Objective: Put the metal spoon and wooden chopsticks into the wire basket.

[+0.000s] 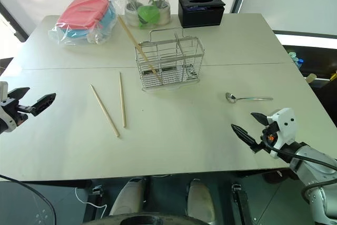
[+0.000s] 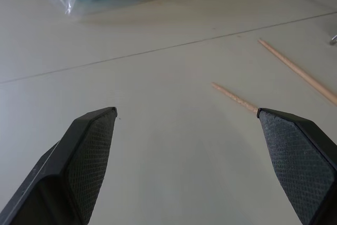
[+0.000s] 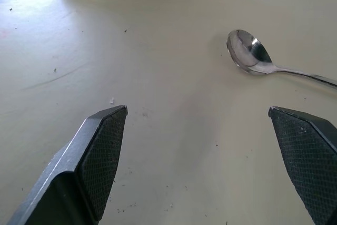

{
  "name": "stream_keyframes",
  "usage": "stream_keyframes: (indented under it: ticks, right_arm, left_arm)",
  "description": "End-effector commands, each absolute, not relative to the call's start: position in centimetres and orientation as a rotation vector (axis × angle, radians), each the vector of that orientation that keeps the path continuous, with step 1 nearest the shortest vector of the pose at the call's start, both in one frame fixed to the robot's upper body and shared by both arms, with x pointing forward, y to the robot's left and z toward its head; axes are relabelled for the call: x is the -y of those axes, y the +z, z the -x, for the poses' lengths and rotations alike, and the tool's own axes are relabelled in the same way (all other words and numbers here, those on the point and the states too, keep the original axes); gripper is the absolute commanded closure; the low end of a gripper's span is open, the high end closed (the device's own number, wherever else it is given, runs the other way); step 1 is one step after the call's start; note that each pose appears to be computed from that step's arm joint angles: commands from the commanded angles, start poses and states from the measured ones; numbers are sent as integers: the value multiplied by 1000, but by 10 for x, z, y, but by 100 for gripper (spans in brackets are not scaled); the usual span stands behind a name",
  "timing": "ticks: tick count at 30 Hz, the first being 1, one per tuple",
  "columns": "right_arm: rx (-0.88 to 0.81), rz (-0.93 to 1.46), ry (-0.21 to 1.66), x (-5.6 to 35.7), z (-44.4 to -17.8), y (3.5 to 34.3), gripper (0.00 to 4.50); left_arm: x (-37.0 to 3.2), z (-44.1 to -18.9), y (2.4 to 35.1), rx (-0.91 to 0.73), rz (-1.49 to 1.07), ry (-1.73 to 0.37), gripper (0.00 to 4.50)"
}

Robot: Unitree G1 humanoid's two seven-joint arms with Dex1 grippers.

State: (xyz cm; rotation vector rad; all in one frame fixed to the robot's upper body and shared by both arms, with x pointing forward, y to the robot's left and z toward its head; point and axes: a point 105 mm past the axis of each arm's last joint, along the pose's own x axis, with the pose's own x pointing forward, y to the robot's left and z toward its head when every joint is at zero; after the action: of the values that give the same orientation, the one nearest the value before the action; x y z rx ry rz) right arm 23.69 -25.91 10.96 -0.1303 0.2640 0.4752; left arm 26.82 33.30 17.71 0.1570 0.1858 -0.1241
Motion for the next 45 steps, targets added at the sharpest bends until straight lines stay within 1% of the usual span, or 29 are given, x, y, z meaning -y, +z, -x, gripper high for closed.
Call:
stream_keyframes:
  ticks: [1, 19, 29, 32, 35, 38, 41, 45]
  right_arm:
    - [-208, 150, 480, 257, -238, 124, 5]
    - [-193, 205, 474, 263, -247, 135, 5]
    - [-184, 246, 496, 265, -253, 143, 5]
    - [-184, 285, 530, 266, -257, 148, 5]
    - [-204, 359, 622, 264, -267, 159, 5]
    - [-213, 434, 680, 268, -284, 176, 5]
    - [-245, 531, 754, 268, -301, 189, 5]
    - [-313, 647, 844, 270, -321, 192, 5]
  left_arm:
    - [-332, -269, 192, -139, -194, -123, 0]
    - [-331, -272, 189, -166, -191, -134, 0]
    - [-329, -274, 190, -163, -195, -148, 0]
    - [-323, -278, 193, -155, -220, -178, 0]
    - [-298, -283, 213, -113, -237, -294, 0]
    - [-263, -282, 232, -89, -249, -474, 0]
    - [-229, -274, 240, -92, -286, -675, 0]
    - [-201, -265, 243, -116, -296, -863, 0]
